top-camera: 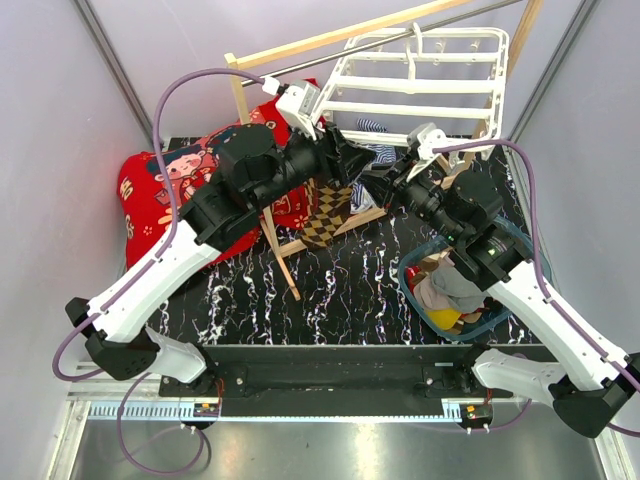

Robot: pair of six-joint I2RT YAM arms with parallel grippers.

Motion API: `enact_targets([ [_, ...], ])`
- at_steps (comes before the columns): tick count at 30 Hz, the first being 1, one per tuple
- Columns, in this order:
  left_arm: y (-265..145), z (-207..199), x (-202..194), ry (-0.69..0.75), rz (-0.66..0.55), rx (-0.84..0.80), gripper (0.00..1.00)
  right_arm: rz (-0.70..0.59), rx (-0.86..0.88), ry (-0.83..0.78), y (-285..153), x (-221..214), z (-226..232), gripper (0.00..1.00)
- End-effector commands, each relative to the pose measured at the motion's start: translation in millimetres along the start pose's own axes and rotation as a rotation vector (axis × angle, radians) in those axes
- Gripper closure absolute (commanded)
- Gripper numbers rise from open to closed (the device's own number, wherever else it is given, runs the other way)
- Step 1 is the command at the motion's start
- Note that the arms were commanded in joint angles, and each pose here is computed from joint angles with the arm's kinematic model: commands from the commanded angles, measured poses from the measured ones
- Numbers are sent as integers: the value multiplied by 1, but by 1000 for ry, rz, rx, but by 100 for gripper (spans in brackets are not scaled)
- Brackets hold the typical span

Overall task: Clip the socks to the hanger
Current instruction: Open the clamp at the hanger.

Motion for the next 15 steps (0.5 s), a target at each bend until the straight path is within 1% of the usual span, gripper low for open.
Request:
enact_targets([
  [1,1,16,1,-34,-14,107,37,-138,60,-5,-9,51,10,100],
  [9,-5,24,3,-27,-33,158,30,-134,50,-8,-9,50,8,100],
  [13,-2,21,5,-23,-35,148,31,-127,55,-9,-6,48,9,100],
  [15,-1,17,8,-22,-44,138,34,-124,56,-10,-5,46,9,100],
])
Point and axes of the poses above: each gripper's point midway between its finger pads, its own y axis out along the fingers, its own z axis along the line the jaws close on, x = y × z, the point moved 1 cm from there along -y, back along the fingers, and after that the axes turned 13 degrees about -y, right-handed, at the moved point
